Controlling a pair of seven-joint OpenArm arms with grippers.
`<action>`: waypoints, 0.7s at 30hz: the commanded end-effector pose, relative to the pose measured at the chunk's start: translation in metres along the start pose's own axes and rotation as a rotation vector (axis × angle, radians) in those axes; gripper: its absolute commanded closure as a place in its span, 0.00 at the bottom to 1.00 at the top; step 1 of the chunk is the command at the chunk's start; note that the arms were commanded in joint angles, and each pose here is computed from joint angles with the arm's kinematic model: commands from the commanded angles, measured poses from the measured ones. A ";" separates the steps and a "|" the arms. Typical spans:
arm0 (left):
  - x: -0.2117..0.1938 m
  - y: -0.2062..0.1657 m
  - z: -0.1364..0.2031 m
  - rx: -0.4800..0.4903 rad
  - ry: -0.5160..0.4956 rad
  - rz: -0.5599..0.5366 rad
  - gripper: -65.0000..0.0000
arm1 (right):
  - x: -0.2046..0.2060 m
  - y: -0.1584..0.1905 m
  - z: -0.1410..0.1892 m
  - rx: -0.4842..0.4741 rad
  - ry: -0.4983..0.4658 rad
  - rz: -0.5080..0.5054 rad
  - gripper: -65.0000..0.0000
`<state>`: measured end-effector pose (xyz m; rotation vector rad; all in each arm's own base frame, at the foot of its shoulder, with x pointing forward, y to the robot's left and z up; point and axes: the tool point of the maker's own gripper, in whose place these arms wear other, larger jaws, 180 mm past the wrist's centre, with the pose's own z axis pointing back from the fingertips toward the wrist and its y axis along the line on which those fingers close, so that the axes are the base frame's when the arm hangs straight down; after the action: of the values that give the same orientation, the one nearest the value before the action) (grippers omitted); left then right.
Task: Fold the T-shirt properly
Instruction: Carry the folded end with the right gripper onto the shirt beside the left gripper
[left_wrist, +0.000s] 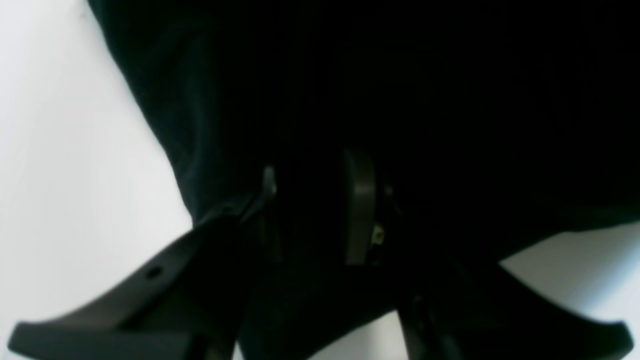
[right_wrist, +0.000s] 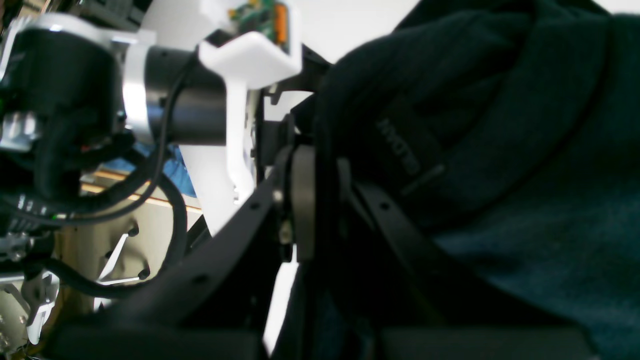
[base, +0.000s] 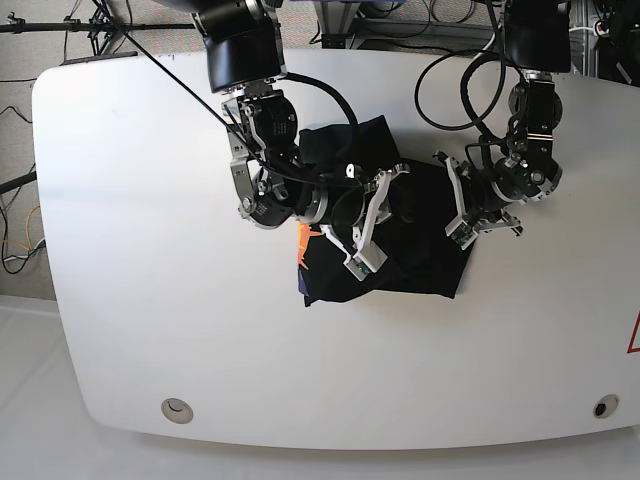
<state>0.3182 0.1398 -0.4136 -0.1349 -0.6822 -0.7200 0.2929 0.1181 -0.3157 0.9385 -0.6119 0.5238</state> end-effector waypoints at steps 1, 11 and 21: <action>0.001 0.003 0.001 0.007 0.013 -0.018 0.78 | 0.022 0.010 0.000 0.026 -0.057 0.021 0.99; 0.004 0.004 0.001 0.011 0.005 -0.023 0.78 | 0.007 0.027 -0.019 0.067 -0.003 0.015 0.99; 0.005 0.005 0.001 0.018 -0.001 -0.028 0.77 | 0.007 0.051 -0.033 0.109 -0.001 0.031 0.98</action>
<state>0.3197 0.1401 -0.4128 -0.1277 -0.6872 -0.7282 0.2666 0.1586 -0.3261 0.9449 -0.5368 0.5804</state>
